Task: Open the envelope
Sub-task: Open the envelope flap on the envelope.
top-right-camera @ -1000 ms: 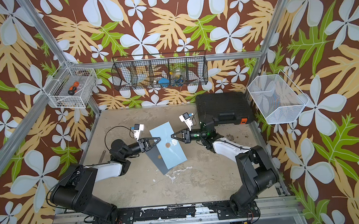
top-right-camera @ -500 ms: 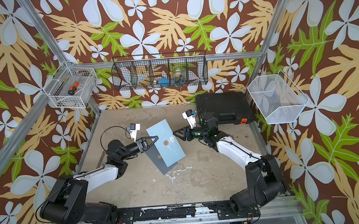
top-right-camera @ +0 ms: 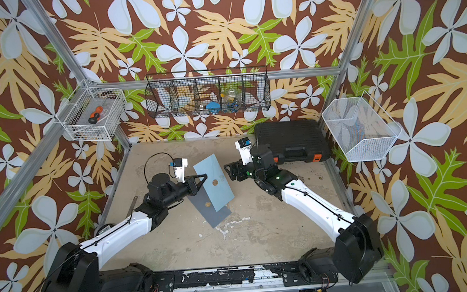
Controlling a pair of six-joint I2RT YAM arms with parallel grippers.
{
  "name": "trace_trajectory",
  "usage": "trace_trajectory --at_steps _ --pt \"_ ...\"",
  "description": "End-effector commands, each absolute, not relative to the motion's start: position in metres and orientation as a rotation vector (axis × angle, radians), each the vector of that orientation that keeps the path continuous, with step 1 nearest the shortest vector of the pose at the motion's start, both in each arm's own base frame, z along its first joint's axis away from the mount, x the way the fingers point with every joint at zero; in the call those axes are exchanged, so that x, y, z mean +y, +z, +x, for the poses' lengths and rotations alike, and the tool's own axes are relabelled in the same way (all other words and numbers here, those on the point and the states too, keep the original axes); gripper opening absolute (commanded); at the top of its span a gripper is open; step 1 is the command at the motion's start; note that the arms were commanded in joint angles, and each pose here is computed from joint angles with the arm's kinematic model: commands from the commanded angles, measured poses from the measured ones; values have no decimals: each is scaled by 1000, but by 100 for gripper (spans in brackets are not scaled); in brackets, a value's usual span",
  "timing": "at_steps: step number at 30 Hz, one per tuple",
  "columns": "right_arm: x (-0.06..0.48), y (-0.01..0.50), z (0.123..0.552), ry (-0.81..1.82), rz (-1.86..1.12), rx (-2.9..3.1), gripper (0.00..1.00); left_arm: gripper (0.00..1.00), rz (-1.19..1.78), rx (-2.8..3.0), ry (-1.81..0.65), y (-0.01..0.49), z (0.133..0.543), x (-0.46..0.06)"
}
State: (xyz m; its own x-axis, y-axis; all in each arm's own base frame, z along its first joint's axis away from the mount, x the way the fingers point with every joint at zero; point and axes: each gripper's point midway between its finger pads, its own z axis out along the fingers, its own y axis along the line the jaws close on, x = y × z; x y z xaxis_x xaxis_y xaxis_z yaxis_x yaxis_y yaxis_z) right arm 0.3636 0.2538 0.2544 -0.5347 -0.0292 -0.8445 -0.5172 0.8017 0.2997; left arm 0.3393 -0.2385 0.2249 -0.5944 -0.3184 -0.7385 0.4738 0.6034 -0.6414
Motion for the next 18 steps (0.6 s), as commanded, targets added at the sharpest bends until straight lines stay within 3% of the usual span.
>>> trace_trajectory --at_steps 1,18 --pt "256 243 369 555 -400 2099 82 0 145 1926 -1038 224 341 -241" --pt "277 217 381 483 -334 2219 80 0 236 1935 -1010 230 335 -261"
